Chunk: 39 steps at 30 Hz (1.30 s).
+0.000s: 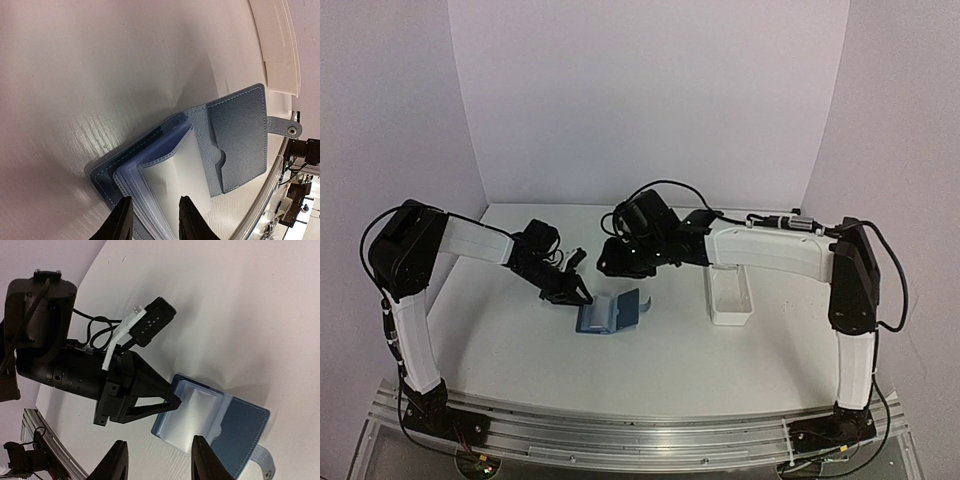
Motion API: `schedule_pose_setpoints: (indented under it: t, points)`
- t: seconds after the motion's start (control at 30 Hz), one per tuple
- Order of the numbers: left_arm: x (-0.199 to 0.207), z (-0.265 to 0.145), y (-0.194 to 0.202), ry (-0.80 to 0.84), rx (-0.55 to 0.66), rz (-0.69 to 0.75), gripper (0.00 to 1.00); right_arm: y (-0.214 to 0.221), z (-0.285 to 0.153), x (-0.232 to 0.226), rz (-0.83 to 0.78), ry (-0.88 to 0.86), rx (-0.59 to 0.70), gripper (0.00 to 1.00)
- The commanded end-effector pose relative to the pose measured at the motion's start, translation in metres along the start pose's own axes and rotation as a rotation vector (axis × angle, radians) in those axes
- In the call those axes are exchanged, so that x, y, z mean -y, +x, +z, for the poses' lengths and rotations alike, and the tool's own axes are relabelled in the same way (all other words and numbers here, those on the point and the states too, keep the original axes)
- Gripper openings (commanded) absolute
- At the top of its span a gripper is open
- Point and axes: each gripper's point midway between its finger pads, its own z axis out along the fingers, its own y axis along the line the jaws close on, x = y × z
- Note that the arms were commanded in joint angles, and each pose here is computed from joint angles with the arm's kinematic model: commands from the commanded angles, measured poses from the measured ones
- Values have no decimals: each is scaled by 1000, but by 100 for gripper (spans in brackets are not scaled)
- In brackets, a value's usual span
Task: Put the credit cards into the card holder
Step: Open the card holder at the center of the board.
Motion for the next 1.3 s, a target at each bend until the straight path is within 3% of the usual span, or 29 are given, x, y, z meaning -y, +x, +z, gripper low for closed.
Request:
schedule_pose_setpoints:
  t: [0.0, 0.13, 0.37, 0.57, 0.77, 0.93, 1.0, 1.17, 1.27]
  points:
    - [4, -16, -21, -32, 32, 14, 32, 27, 34, 13, 11, 23, -98, 37]
    - [5, -30, -25, -63, 34, -14, 36, 61, 58, 43, 79, 55, -205, 25]
    - [2, -30, -10, -61, 11, -61, 52, 107, 83, 84, 169, 99, -318, 21]
    - [7, -27, -7, -14, 6, -59, 64, 121, 86, 101, 213, 112, -326, 21]
    - [28, -17, 1, 89, -26, -30, 65, 117, 84, 98, 211, 101, -318, 21]
    - [30, -16, 6, 122, -36, -53, 51, 126, 86, 102, 220, 96, -341, 21]
    - [37, -26, -5, 167, -4, -57, 51, 128, 86, 102, 225, 93, -344, 21]
    - [33, -65, -26, 244, 104, -59, 63, 128, 86, 101, 224, 90, -340, 20]
    - [40, -61, -14, 309, 79, -49, 71, 127, 87, 102, 221, 90, -339, 20]
